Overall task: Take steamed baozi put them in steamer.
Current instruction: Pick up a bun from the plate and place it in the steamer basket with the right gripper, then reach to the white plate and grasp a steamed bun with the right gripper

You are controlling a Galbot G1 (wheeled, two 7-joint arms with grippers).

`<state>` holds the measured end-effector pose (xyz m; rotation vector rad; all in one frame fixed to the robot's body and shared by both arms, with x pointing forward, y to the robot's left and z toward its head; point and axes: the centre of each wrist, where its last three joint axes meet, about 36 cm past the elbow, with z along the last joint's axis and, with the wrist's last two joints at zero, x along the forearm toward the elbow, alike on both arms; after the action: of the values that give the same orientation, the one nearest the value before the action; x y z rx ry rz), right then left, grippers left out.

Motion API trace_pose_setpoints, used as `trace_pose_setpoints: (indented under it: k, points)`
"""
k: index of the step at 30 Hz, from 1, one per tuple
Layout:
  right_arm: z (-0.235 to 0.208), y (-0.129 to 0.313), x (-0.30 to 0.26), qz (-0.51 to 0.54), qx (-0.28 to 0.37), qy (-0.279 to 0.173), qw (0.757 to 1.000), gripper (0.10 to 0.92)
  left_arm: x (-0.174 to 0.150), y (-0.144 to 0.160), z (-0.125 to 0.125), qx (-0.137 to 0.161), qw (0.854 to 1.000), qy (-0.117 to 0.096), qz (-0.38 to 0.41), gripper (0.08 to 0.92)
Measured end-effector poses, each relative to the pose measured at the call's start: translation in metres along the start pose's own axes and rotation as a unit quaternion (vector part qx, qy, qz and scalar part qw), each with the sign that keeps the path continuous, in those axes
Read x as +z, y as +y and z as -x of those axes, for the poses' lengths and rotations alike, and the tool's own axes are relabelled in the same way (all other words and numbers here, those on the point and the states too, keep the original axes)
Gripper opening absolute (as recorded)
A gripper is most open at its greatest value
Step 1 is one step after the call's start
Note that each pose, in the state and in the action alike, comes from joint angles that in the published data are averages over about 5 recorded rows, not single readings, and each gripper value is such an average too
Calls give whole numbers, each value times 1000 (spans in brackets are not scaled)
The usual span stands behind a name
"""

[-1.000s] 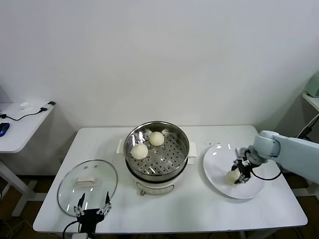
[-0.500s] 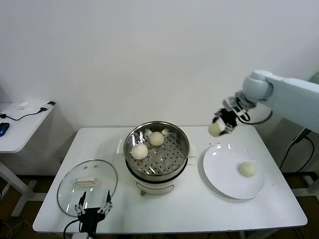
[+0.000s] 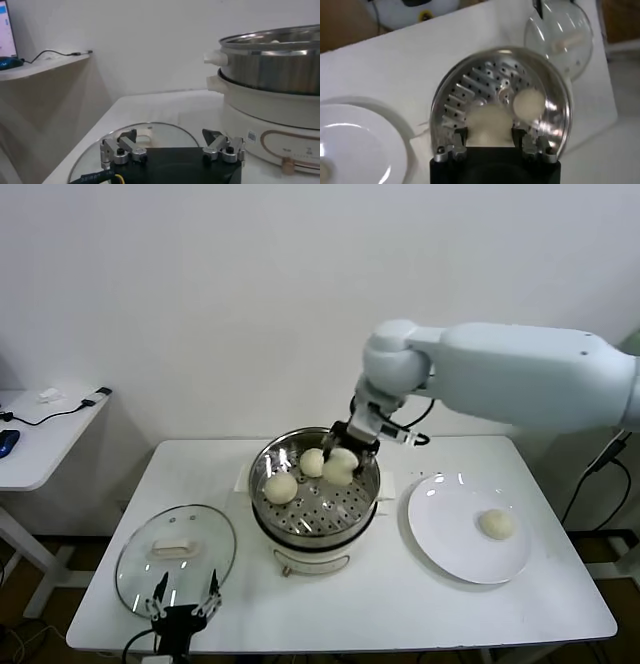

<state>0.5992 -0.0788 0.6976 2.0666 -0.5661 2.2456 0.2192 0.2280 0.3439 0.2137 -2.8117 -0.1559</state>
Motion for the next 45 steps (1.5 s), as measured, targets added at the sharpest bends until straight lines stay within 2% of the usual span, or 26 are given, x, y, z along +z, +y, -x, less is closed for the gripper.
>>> trace_pose_setpoints:
  k: [9, 22, 25, 28, 33, 38, 45]
  points:
    - [49, -24, -25, -99, -28, -22, 994, 600, 0, -1, 0, -2, 1000, 0, -1, 823]
    - [104, -37, -31, -145, -49, -40, 987, 603, 4, 0, 2, -5, 1000, 3, -1, 823]
    - [113, -38, -32, -151, -53, -42, 986, 633, 4, 0, 2, -5, 1000, 3, -1, 823]
    - [119, -40, -32, -156, -53, -42, 985, 706, 4, -1, 1, -4, 1000, 3, -1, 823]
    - [119, -44, -30, -160, -49, -41, 985, 812, 3, -1, 0, -4, 1000, 1, -1, 823]
    - [105, -45, -22, -153, -49, -45, 986, 822, 4, -1, -1, -4, 1000, 0, -1, 823]
    - [55, -31, 18, -97, -53, -43, 993, 823, 3, -4, 0, -3, 1000, -3, -3, 823]
